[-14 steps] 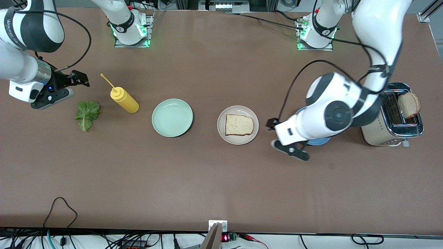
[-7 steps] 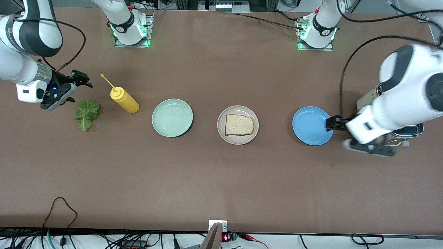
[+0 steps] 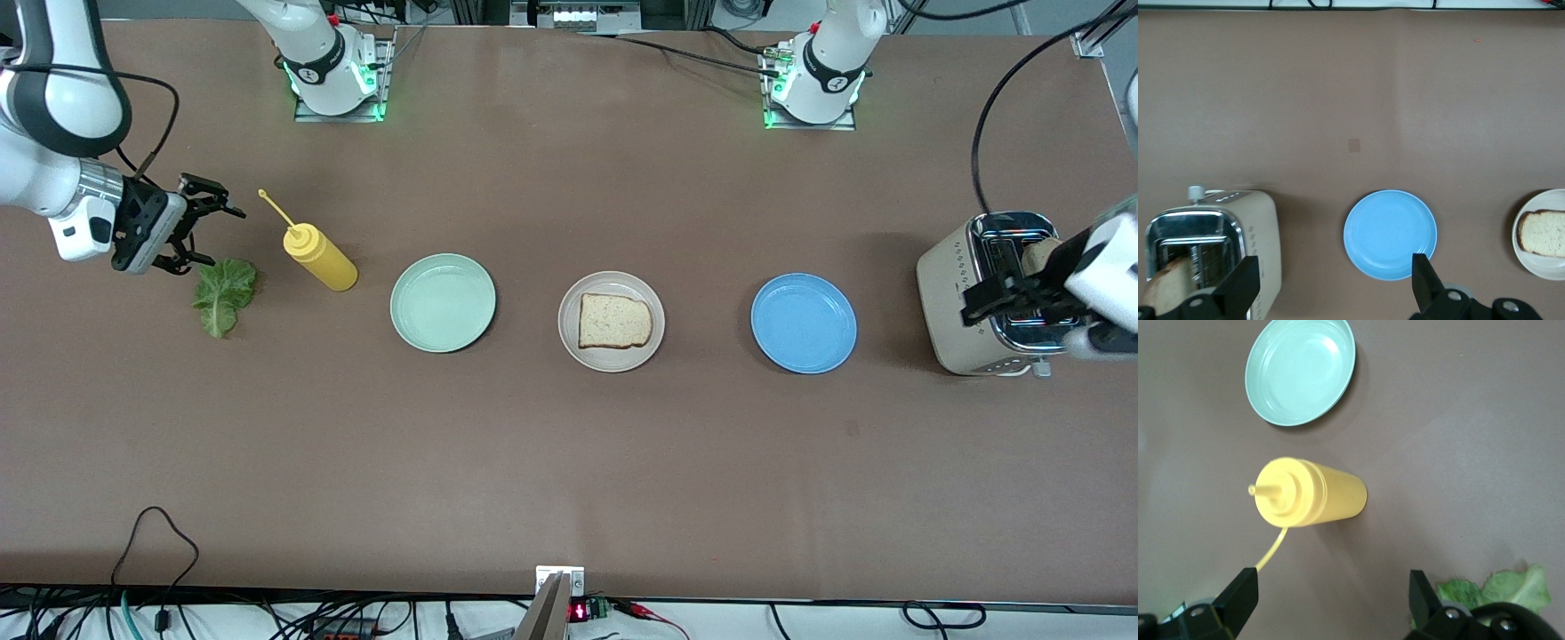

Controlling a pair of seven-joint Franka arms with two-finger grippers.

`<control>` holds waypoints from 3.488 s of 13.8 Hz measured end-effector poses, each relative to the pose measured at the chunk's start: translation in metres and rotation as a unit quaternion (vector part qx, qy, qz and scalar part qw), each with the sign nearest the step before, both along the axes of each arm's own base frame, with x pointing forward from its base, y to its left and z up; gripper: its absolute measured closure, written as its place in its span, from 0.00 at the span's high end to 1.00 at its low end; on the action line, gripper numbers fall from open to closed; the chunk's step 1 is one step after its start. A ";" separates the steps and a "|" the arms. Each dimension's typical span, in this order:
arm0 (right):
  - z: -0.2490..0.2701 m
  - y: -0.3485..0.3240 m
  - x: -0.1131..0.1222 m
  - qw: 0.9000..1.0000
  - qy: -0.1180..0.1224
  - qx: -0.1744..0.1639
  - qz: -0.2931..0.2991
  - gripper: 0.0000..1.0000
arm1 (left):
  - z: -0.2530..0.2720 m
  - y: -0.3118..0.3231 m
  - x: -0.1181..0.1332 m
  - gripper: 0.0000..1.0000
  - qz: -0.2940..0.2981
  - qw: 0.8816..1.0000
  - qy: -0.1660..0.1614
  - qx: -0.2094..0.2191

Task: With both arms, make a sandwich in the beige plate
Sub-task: 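Move the left gripper back to the toaster while the right gripper reaches the mustard, then close the right gripper around the yellow mustard bottle and lift it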

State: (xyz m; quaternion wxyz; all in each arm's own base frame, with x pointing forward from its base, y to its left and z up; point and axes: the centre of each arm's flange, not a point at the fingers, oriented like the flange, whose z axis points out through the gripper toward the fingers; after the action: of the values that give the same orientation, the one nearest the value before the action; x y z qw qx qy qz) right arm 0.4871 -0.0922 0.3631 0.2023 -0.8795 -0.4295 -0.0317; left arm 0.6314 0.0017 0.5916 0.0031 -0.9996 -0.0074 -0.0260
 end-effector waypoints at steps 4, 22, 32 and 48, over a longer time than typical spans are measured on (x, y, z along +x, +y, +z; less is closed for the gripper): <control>-0.018 -0.021 -0.010 0.997 -0.014 0.071 0.034 1.00 | 0.006 -0.002 -0.038 1.00 0.015 1.000 0.011 0.002; -0.187 -0.040 -0.039 0.936 -0.095 0.329 0.080 1.00 | -0.010 0.007 -0.053 1.00 0.025 0.999 0.032 0.004; -0.221 -0.034 -0.026 0.902 -0.142 0.387 0.127 1.00 | -0.012 0.007 -0.053 1.00 0.025 0.999 0.033 0.004; -0.241 0.012 -0.016 0.881 -0.162 0.424 0.134 0.96 | 0.000 0.014 -0.054 1.00 0.032 0.999 0.022 0.004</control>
State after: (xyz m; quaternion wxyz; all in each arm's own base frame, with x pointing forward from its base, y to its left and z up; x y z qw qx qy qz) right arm 0.4706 -0.0800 0.1217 0.4855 -0.6266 -0.5153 -0.3258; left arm 0.5778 0.0158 0.5919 0.0076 -0.9992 -0.0387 -0.0035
